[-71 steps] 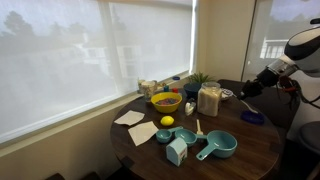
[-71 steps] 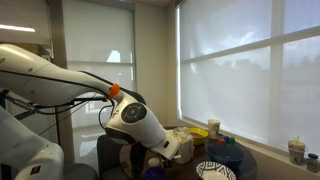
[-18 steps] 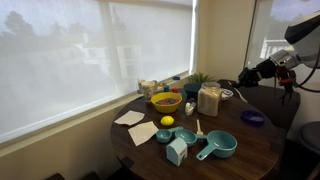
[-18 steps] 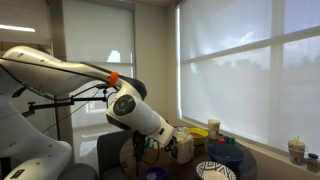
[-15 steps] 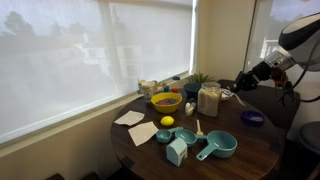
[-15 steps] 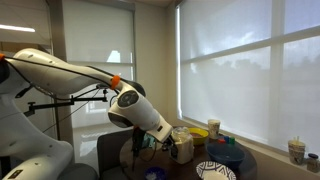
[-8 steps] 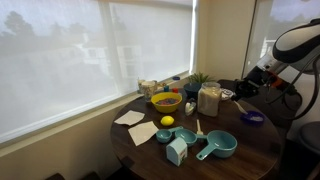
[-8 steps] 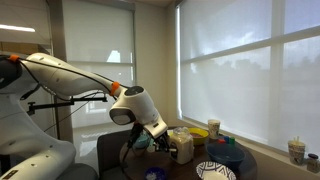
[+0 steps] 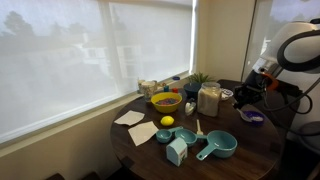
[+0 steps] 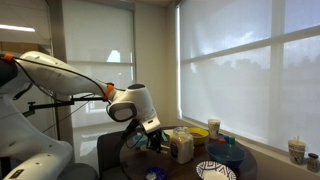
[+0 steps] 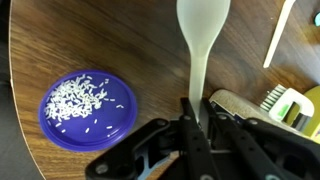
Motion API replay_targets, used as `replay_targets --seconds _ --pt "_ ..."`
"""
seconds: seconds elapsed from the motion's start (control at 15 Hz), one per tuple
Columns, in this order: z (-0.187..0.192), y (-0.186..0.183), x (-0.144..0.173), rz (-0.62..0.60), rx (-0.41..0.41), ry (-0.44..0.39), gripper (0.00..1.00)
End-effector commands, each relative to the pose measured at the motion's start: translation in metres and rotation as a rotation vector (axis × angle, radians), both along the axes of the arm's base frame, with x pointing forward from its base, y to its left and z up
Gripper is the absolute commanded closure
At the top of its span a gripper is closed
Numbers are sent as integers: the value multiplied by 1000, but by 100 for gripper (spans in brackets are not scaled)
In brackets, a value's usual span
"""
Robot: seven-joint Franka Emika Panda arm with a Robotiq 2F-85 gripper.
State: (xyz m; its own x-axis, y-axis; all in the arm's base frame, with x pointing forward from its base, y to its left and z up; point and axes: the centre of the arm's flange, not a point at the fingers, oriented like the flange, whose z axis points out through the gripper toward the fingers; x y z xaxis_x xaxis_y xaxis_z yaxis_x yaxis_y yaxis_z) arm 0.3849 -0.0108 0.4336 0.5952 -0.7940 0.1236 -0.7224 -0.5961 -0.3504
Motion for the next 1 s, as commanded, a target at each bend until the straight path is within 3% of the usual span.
replay_targets --seconds 0.0,0.27,0.93 --pt "-5 13 -9 -61 5 62 97" --pt "-19 22 -12 -91 -39 101 97" --pt "-53 21 -11 -91 28 177 97"
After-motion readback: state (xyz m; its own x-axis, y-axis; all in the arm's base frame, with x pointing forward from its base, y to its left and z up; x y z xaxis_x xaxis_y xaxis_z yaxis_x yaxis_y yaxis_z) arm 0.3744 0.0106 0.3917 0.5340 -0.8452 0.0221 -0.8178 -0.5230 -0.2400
